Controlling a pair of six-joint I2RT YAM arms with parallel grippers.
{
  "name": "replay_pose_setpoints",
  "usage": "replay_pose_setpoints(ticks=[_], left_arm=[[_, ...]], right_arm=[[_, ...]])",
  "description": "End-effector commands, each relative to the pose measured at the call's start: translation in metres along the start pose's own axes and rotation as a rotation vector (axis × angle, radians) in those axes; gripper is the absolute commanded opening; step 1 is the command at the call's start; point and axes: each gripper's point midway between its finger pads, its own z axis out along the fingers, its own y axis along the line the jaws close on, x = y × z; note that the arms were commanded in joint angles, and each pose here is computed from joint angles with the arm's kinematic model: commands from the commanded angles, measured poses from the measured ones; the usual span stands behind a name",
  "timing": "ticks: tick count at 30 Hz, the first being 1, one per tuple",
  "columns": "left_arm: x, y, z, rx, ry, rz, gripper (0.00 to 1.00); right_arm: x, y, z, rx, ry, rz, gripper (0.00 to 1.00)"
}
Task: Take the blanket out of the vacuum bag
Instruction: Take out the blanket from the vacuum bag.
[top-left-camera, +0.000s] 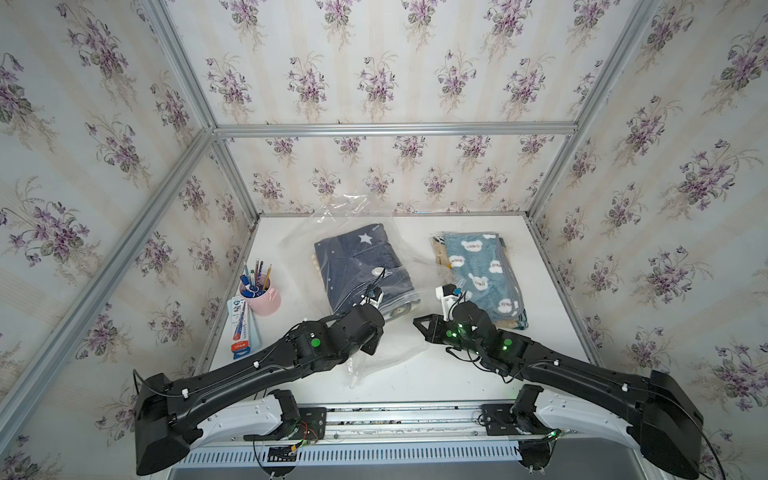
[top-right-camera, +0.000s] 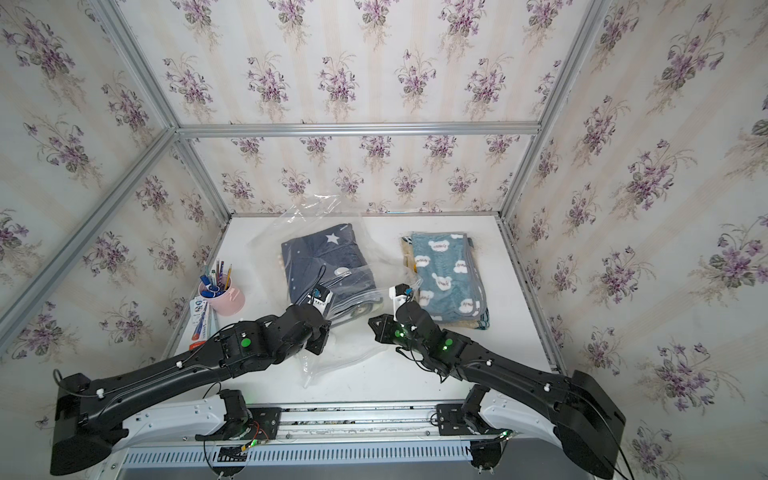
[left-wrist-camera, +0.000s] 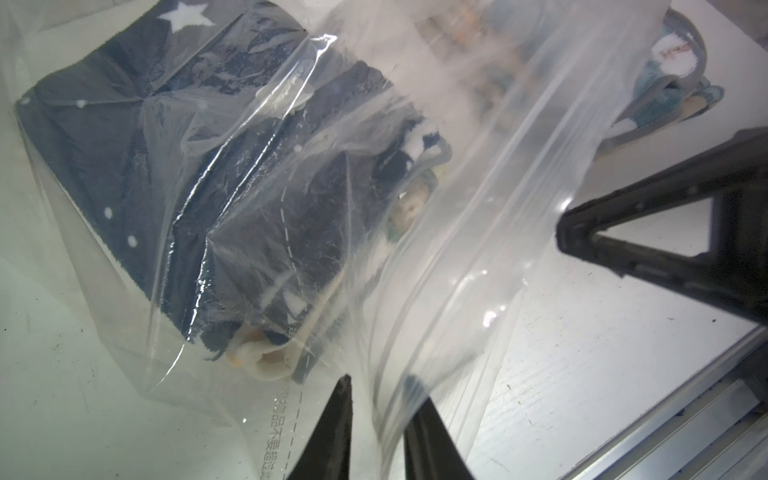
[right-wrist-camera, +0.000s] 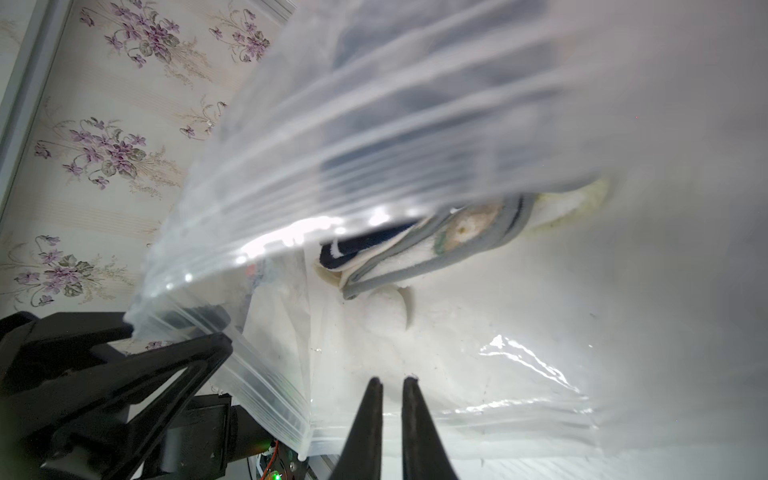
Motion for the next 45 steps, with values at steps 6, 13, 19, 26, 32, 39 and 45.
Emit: replay_pose_setpoints(ticks=[6, 13, 19, 26, 32, 39, 45], left_arm=[[-0.013, 0.005, -0.005, -0.028, -0.058, -0.011, 0.22], [-0.022, 0.004, -0.005, -0.041, -0.07, -0.011, 0.19], [-0.02, 0.005, -0.003, -0.045, -0.074, -0.024, 0.14], [-0.031, 0.005, -0.007, -0.046, -0.103, -0.018, 0.13], [-0.033, 0.004, -0.01, -0.036, -0.114, -0.034, 0.13], [-0.029, 0.005, -0.014, -0.021, -0.107, -0.049, 0.12], [-0.021, 0.012, -0.02, -0.018, -0.121, -0.061, 0.13]], right_arm=[[0.031, 0.028, 0.039, -0.081, 0.09, -0.032, 0.11], [0.053, 0.023, 0.055, -0.078, 0.156, -0.045, 0.1], [0.067, 0.019, 0.058, -0.052, 0.171, -0.069, 0.1], [0.095, 0.008, 0.061, -0.019, 0.221, -0.073, 0.09], [0.097, 0.006, 0.062, -0.006, 0.222, -0.087, 0.09], [0.082, 0.02, 0.073, 0.019, 0.2, -0.171, 0.09], [0.06, 0.032, 0.09, -0.016, 0.214, -0.175, 0.1]])
